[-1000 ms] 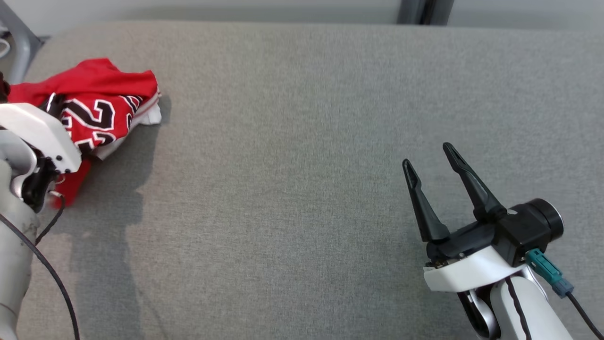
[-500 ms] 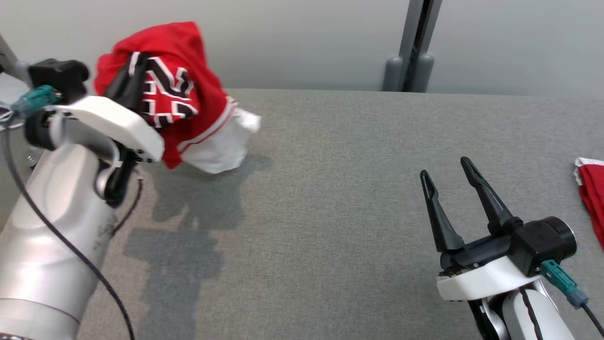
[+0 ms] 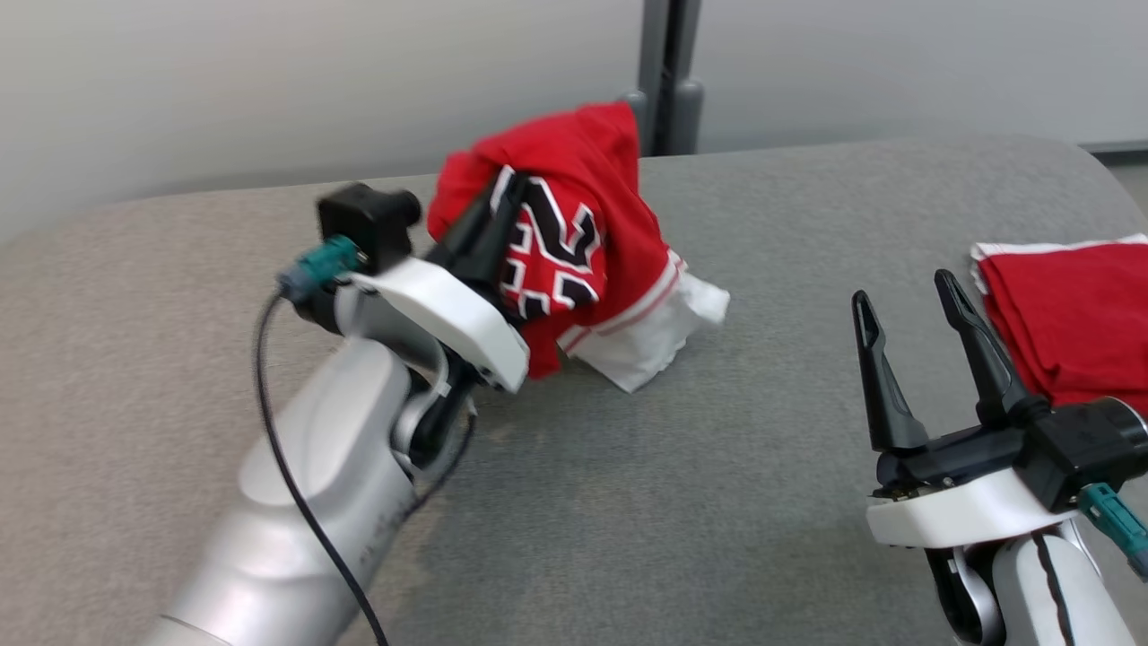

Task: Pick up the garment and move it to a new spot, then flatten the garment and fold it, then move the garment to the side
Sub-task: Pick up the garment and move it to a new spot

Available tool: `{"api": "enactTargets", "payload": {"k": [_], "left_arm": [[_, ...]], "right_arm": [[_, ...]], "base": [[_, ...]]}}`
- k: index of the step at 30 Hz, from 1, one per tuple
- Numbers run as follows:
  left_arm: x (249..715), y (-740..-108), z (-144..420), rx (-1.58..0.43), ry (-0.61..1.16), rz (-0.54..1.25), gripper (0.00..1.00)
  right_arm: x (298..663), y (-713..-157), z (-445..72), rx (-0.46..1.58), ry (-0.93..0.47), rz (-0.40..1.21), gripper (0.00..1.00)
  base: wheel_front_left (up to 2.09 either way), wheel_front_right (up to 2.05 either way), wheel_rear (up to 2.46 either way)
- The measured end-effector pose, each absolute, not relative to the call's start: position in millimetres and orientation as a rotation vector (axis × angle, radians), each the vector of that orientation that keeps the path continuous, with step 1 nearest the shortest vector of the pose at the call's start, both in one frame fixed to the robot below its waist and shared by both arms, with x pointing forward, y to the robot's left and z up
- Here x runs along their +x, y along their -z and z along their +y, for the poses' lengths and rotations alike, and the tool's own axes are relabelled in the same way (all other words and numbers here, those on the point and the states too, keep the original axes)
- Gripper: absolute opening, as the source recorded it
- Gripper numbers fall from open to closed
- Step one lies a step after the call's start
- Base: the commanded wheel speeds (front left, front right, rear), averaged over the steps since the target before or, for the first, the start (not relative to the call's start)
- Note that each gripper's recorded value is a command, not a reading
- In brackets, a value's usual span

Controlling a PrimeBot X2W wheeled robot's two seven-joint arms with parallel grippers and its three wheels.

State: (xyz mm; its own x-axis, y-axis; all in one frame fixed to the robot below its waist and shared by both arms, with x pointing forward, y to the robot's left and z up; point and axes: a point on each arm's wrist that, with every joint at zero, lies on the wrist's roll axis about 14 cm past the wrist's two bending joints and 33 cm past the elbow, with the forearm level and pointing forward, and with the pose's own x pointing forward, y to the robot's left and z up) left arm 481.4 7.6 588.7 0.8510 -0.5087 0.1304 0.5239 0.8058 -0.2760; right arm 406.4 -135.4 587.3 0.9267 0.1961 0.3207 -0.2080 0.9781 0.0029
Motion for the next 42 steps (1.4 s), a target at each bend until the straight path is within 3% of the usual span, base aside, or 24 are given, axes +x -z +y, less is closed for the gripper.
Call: {"api": "enactTargets", "payload": {"k": [6,12,13,14,15,16,26,32,42], "left_arm": [[454.2,-535.9,-62.6,-0.284,0.706,0.087,0.0],[438.5,-474.5,-90.2,-0.139,0.764,0.216,0.0],[434.6,-468.8,-95.3,-0.131,0.782,0.229,0.07],[430.2,-464.3,-101.0,-0.128,0.802,0.243,0.42],[426.6,-461.6,-106.0,-0.126,0.819,0.249,0.91],[424.1,-460.2,-109.4,-0.126,0.83,0.251,1.0],[437.0,-484.1,-81.2,-0.163,0.713,0.188,1.0],[455.8,-536.8,-23.1,-0.165,0.541,0.004,1.0],[407.2,-530.4,87.1,-0.139,0.259,-0.072,1.0]], "right_arm": [[400.7,-582.4,-177.2,0.015,-0.088,-0.31,1.0],[392.0,-578.1,-205.7,0.012,-0.006,-0.293,1.0],[390.3,-577.5,-210.2,0.012,0.008,-0.291,1.0],[388.5,-576.8,-214.6,0.013,0.021,-0.288,1.0],[387.1,-576.2,-218.4,0.01,0.032,-0.286,1.0],[386.0,-575.6,-221.6,0.008,0.042,-0.284,1.0],[385.9,-580.9,-210.8,0.026,0.012,-0.303,1.0],[387.1,-585.5,-183.9,0.036,-0.065,-0.318,1.0],[382.5,-577.3,-142.9,0.042,-0.18,-0.295,1.0]], "base": [[0.0,0.0,0.0],[0.0,0.0,0.0],[0.0,0.0,0.0],[0.0,0.0,0.0],[0.0,0.0,0.0],[0.0,0.0,0.0],[0.0,0.0,0.0],[0.0,0.0,0.0],[0.0,0.0,0.0]]}}
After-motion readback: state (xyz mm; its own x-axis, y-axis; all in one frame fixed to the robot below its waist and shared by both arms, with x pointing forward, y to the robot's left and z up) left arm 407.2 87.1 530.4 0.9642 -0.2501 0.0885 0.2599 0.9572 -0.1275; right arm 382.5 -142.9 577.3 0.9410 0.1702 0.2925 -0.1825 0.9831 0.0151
